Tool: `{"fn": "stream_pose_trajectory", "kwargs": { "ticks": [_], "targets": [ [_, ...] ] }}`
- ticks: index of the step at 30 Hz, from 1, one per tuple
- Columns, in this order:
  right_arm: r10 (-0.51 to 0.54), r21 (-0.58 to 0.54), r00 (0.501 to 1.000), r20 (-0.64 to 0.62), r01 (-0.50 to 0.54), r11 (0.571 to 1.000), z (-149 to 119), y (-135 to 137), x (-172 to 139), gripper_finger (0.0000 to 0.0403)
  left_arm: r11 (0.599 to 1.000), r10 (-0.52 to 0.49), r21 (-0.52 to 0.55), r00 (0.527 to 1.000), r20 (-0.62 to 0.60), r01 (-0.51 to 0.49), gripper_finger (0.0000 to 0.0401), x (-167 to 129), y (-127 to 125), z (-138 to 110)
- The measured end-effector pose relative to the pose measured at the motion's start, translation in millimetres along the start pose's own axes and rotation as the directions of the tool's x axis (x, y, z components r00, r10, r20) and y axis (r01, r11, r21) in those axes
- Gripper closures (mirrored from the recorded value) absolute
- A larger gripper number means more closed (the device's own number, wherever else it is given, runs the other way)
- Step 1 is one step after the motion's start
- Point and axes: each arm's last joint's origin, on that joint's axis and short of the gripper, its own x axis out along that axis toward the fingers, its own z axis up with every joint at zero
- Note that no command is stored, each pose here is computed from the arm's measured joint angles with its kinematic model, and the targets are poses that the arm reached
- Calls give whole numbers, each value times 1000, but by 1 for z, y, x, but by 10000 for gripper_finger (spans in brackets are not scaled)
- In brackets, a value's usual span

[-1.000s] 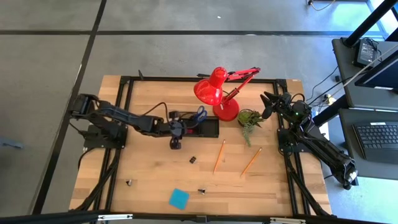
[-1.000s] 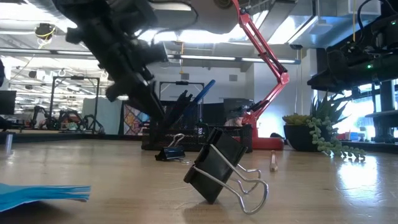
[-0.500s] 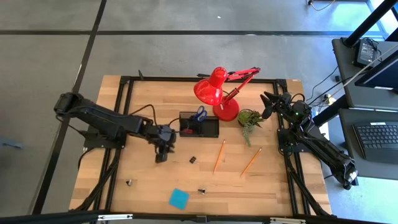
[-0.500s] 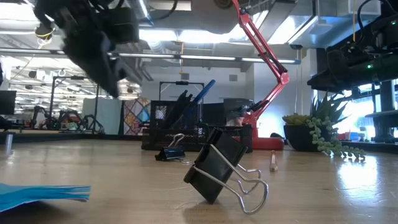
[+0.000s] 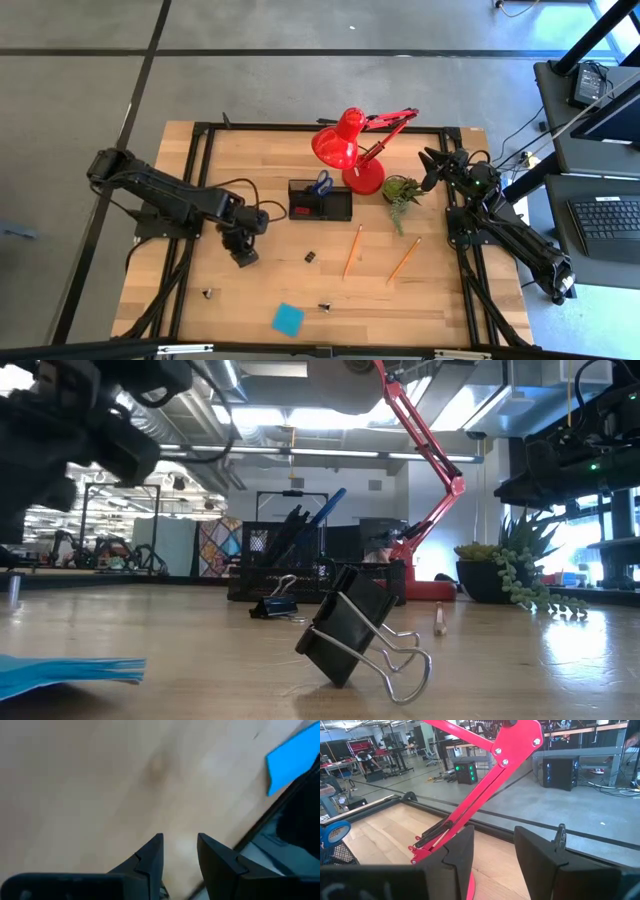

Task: Pick and place office supplies into organizer
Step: Put the bottom left black binder clip into the black desk organizer

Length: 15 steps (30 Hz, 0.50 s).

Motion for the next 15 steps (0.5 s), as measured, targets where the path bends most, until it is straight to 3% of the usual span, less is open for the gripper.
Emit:
{"fn": "stream_pose_trajectory", "kwargs": {
  "ticks": [5,10,15],
  "targets": [
    [0,0,1000,0,0,1000,0,0,0,258,992,-7,-127,994,-109,-7,290,5,-1,-6],
    [0,-3,1000,0,0,1000,0,0,0,258,970,50,-220,972,-232,-102,290,22,-1,-11],
    [0,-6,1000,0,0,1000,0,0,0,258,959,82,-231,942,-326,-164,290,38,-1,-13]
  ]
}}
